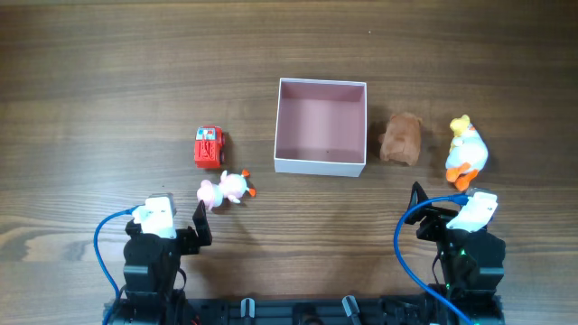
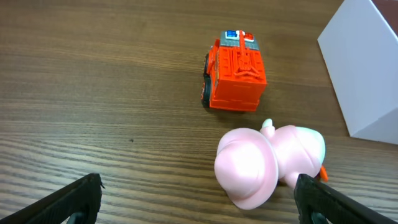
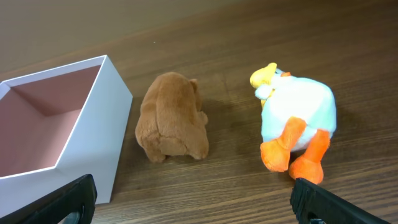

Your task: Pack container

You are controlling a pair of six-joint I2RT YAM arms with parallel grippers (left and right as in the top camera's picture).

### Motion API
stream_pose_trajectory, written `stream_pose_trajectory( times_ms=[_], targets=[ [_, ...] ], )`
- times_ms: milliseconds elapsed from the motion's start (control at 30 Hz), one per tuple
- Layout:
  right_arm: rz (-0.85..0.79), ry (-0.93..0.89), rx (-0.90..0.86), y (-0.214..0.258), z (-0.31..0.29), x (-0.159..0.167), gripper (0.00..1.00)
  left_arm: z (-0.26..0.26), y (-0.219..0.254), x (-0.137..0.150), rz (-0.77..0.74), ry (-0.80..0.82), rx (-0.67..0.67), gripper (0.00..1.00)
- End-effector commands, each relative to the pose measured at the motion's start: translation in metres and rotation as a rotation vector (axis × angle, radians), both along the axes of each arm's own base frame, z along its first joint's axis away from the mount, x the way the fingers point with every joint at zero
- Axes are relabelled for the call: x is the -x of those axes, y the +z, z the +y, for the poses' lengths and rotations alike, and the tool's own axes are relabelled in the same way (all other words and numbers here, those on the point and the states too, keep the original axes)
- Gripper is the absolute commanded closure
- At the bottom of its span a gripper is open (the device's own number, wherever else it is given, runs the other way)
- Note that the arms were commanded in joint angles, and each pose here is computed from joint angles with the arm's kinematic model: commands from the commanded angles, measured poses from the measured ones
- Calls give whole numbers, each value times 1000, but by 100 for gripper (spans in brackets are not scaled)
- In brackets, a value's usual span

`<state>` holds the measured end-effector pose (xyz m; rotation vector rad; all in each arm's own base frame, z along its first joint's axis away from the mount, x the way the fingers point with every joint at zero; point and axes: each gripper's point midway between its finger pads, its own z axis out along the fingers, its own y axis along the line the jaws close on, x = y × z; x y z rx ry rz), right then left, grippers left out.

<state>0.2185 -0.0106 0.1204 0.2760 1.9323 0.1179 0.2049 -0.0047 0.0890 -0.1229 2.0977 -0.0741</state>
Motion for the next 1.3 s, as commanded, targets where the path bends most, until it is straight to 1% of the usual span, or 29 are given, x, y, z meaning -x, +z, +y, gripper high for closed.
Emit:
stream_pose_trajectory(
  times_ms=[0,67,167,200,233,300,333,367,433,500,567,633,700,767,867,933,1000,1033,1133,1267],
  targets=[
    [-12,7,-14,1,2,0,0,1,1,-1,-8,-16,-32,0],
    [-19,6,-144,2,10,-1,0,-11,3,-2,-19,-76,3,0],
    [6,-60,-505,-1,23,1,0,-47,22,-4,-85,-228,167,0],
    [36,-53,-599,-3,31,4,0,-62,30,-2,-109,-310,207,0],
    [44,-26,-616,-2,36,4,0,-68,37,-2,-134,-346,221,0],
    [35,84,-561,4,49,4,0,-69,46,-5,-164,-345,239,0],
    [28,147,-558,10,58,4,1,-69,51,-5,-177,-345,238,0],
    [9,188,-567,20,64,2,1,-63,59,-6,-190,-312,225,0],
    [-24,237,-577,41,70,-2,0,-50,76,-10,-210,-222,229,0],
    [-16,247,-580,64,72,-7,1,-46,100,-11,-222,-199,222,0],
    [28,263,-573,84,75,-14,1,-44,121,-13,-201,-185,217,0],
    [78,301,-527,111,78,-31,0,-39,139,-21,-148,-149,204,0],
    [141,323,-457,137,78,-51,1,-38,161,-35,-86,-136,200,0],
    [221,330,-365,148,73,-70,0,-30,175,-51,-43,-84,175,0],
    [384,253,-248,133,53,-99,1,-23,178,-80,32,-32,144,0],
    [514,173,-196,108,36,-113,0,-19,170,-98,87,-8,128,0],
    [640,103,-157,73,22,-124,1,-10,152,-112,156,28,128,0],
    [689,82,-147,57,18,-128,1,-3,138,-117,203,53,128,0],
    [803,37,-121,15,9,-136,0,14,103,-118,331,114,132,0],
    [914,28,-147,-35,13,-147,1,17,77,-119,427,130,133,0]
  ],
)
